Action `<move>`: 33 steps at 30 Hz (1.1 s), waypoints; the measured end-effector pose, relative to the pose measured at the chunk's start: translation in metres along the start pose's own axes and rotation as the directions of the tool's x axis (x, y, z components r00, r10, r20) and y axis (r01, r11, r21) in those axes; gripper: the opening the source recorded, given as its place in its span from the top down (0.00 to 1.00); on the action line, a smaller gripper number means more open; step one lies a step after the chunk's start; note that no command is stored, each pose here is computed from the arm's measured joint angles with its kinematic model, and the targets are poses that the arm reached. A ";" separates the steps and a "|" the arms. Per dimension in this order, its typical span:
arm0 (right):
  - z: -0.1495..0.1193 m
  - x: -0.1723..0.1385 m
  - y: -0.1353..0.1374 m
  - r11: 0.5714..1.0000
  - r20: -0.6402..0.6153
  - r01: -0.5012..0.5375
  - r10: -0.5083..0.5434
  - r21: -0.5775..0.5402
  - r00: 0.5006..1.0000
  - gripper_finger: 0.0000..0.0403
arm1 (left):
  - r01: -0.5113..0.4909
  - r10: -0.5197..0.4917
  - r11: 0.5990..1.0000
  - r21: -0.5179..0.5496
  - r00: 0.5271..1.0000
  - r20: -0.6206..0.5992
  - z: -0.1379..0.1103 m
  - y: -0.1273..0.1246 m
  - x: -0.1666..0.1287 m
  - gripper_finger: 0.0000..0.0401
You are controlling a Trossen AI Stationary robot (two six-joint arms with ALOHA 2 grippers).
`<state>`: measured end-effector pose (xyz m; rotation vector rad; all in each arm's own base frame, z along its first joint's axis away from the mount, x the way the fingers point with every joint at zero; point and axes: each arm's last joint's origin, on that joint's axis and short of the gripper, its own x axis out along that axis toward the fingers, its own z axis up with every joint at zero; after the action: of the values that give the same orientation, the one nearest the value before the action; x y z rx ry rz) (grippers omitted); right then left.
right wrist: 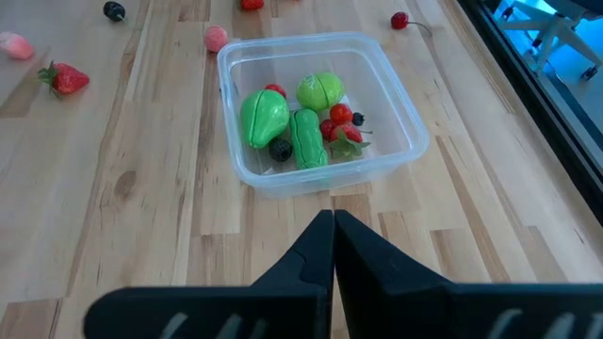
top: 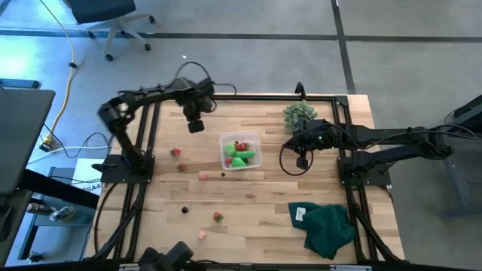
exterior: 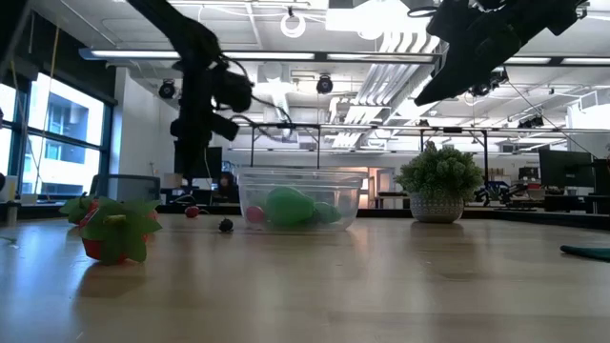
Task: Pick and placing Produce into tupperware
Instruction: Put the red cherry into the transparent bin
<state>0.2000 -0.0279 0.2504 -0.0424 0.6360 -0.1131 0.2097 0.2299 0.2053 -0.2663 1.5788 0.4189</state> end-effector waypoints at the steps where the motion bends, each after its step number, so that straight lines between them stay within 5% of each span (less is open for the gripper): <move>1: 0.000 0.000 0.000 1.000 0.000 0.000 0.000 0.000 1.000 1.00 | 0.001 -0.001 1.000 -0.013 0.999 0.053 -0.004 0.001 -0.001 1.00; 5: 0.000 0.000 0.000 1.000 0.001 0.000 0.000 0.000 1.000 1.00 | -0.012 0.021 0.998 -0.067 0.990 0.136 -0.017 0.005 0.002 1.00; 11: 0.000 0.000 0.000 1.000 0.000 0.000 0.000 0.000 1.000 1.00 | 0.017 0.016 0.958 -0.287 0.993 0.113 -0.018 0.012 0.010 1.00; 20: 0.000 0.000 0.000 1.000 0.001 0.000 0.000 0.000 1.000 1.00 | 0.082 -0.058 0.935 -0.346 0.995 0.079 -0.012 0.012 0.029 0.99; 33: 0.000 0.000 0.000 1.000 0.000 0.000 0.000 0.000 1.000 1.00 | 0.040 -0.008 0.855 -0.516 0.998 0.064 -0.010 0.014 0.032 0.75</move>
<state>0.2000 -0.0278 0.2504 -0.0425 0.6358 -0.1128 0.1929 0.2411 0.1748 -0.6816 1.3770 0.8270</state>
